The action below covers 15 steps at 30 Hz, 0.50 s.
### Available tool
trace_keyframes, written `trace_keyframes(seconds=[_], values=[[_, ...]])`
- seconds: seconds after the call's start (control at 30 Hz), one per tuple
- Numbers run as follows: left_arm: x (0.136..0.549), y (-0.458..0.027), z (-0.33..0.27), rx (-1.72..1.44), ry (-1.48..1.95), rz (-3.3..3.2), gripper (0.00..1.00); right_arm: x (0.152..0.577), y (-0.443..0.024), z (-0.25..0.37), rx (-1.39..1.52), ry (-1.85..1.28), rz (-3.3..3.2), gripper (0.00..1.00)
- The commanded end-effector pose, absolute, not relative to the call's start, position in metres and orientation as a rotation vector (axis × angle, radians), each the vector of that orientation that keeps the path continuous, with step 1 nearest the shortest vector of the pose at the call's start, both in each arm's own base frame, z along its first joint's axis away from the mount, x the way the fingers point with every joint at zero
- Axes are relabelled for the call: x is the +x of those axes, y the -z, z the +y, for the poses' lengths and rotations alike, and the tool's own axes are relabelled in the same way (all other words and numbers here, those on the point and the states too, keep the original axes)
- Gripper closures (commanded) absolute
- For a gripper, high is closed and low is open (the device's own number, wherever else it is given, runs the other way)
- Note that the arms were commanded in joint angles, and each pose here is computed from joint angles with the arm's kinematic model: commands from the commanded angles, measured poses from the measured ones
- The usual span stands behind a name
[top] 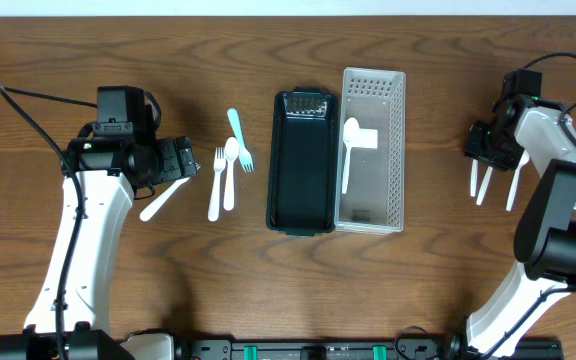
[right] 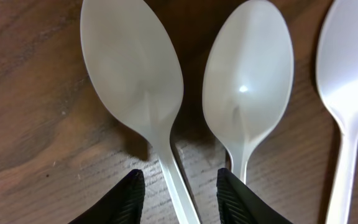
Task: Pack container
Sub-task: 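Return the right gripper to the spoons and grasp the next spoon, then move the spoon into the white basket and release it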
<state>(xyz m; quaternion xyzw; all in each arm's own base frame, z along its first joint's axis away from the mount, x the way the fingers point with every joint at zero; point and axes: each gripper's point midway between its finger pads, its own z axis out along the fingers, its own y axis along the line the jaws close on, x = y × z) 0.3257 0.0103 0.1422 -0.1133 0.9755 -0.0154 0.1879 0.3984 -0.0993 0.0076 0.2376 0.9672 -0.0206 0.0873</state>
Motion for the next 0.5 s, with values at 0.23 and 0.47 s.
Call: trace_keyframes(seconds=[0.23, 0.47], values=[[0.329, -0.147, 0.011, -0.310, 0.049, 2.735, 0.02, 0.394, 0.010, -0.092, 0.731, 0.020, 2.922, 0.89], [0.329, -0.147, 0.011, -0.310, 0.049, 2.735, 0.02, 0.412, -0.058, -0.058, 0.649, -0.212, 2.838, 0.99]])
